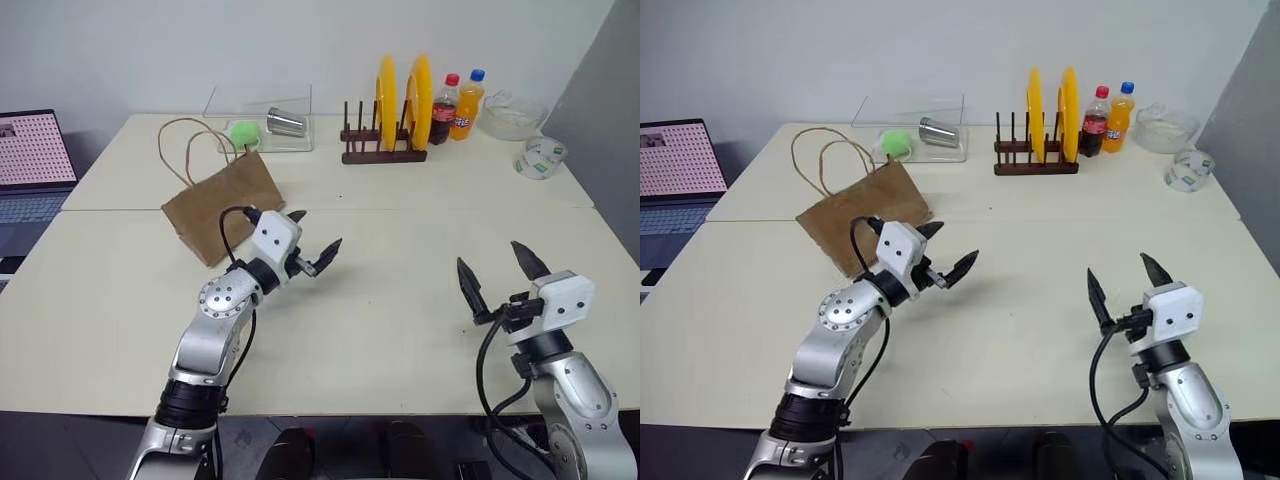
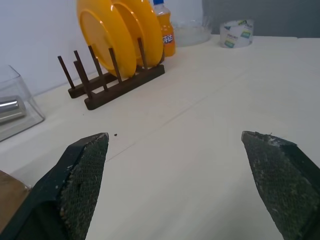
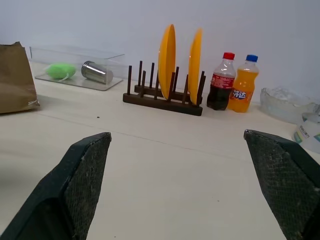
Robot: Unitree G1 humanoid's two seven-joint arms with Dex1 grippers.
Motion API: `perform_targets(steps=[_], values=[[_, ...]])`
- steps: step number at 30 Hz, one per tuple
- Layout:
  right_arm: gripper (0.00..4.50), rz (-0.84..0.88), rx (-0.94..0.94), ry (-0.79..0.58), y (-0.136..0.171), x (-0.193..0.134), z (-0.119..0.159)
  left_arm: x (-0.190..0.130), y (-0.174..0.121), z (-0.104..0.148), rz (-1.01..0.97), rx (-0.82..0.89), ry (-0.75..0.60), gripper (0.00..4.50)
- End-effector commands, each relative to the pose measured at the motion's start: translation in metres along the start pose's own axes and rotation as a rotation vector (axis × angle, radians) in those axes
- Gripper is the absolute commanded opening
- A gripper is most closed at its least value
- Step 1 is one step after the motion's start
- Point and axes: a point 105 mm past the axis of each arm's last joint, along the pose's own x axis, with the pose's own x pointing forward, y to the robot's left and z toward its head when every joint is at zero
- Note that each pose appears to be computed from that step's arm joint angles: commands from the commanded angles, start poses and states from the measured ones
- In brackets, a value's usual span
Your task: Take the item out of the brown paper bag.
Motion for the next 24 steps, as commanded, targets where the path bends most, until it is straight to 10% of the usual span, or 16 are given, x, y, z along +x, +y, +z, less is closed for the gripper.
perform_targets(steps=[1,14,24], values=[[4.50,0.006,-0.015,-0.047,0.003,-0.002,0.010,-0.001,-0.004,0.011,-0.041,0.002,-0.054,4.48],[4.50,0.081,-0.001,-0.003,0.016,0.002,-0.004,-0.011,0.010,0.004,0.082,0.048,-0.029,4.48],[4.50,0.498,0.070,-0.167,0.063,0.034,0.054,-0.078,0.079,0.031,0.482,-0.044,-0.088,4.48]])
